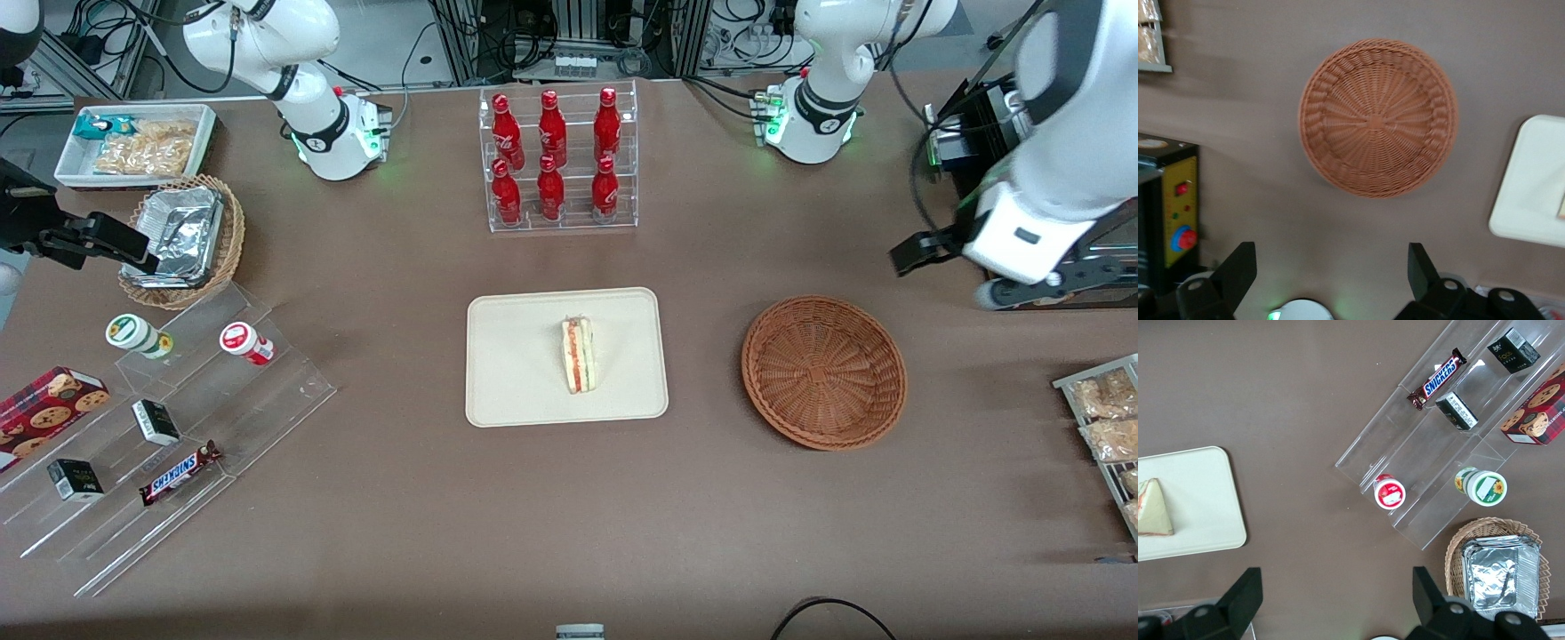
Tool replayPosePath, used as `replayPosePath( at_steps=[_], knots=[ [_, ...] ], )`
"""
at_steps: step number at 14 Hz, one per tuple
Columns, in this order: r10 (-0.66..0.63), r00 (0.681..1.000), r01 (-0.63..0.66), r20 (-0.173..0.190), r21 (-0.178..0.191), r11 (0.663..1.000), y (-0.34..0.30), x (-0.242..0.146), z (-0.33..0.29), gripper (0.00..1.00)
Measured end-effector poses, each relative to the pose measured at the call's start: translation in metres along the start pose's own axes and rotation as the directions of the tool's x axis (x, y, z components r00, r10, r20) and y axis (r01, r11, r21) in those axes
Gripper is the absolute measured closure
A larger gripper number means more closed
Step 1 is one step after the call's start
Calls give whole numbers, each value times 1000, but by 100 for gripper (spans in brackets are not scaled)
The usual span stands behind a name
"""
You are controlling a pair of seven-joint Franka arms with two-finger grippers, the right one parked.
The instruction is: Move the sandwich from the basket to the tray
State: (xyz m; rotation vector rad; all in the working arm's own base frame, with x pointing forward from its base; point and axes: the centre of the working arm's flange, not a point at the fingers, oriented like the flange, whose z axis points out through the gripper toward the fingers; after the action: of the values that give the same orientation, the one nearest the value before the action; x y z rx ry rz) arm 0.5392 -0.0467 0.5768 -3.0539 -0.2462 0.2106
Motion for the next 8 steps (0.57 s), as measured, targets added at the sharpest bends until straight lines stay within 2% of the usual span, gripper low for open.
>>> replayPosePath(
  at_steps=[3,8],
  knots=[
    [65,998,-65,6,-5,998,-29,-1,-5,0],
    [112,994,-112,-17,-3,994,-13,-6,-16,0]
  ],
)
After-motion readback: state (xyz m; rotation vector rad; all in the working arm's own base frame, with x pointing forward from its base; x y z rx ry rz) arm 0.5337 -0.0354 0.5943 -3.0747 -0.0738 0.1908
